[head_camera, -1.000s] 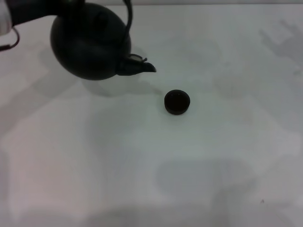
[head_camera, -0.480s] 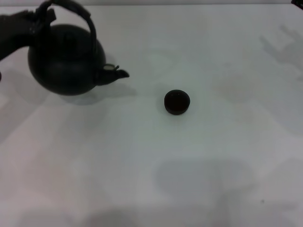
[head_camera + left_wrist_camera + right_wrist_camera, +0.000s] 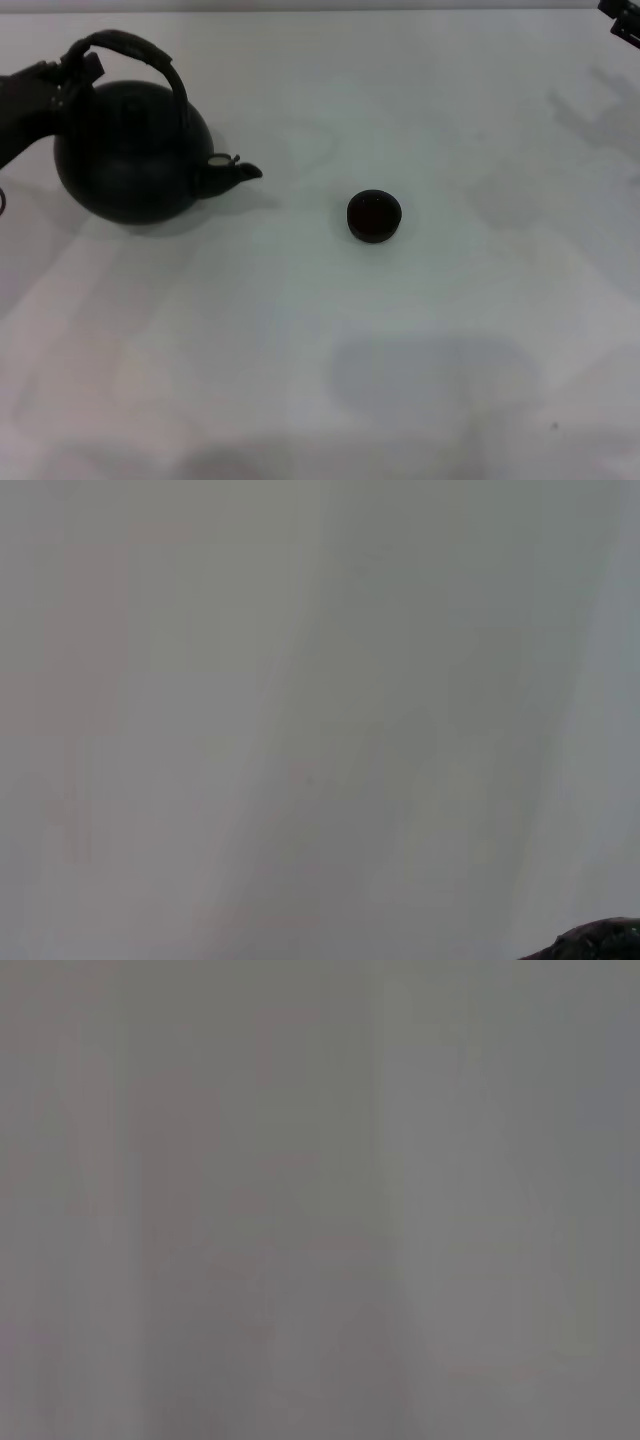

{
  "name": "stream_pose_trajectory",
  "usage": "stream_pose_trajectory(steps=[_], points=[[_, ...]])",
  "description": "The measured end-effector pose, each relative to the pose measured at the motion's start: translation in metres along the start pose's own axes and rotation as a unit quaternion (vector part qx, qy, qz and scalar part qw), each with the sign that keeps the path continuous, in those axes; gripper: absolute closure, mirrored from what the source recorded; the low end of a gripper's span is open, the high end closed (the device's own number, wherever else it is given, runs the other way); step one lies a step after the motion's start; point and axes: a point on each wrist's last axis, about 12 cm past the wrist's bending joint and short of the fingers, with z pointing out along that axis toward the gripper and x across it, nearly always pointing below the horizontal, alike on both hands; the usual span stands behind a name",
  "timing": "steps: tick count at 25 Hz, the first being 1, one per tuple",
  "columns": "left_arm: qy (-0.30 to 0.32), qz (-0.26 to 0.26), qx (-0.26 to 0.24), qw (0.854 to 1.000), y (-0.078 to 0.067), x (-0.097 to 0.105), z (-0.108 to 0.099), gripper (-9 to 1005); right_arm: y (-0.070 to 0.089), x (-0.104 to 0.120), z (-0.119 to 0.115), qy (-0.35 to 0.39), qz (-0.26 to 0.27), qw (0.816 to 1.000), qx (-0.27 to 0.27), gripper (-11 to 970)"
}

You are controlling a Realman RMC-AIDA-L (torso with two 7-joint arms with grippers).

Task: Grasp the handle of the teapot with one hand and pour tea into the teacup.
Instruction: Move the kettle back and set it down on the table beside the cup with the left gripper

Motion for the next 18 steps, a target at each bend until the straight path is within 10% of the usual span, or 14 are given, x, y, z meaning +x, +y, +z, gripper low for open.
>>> stream_pose_trajectory(steps=[18], points=[[0.034,-0.019,0.018,0.999,-0.008,0.024,0.015,843,0.007,0.004,-0.004,0.0,0.01,1.0,-0.014,111]])
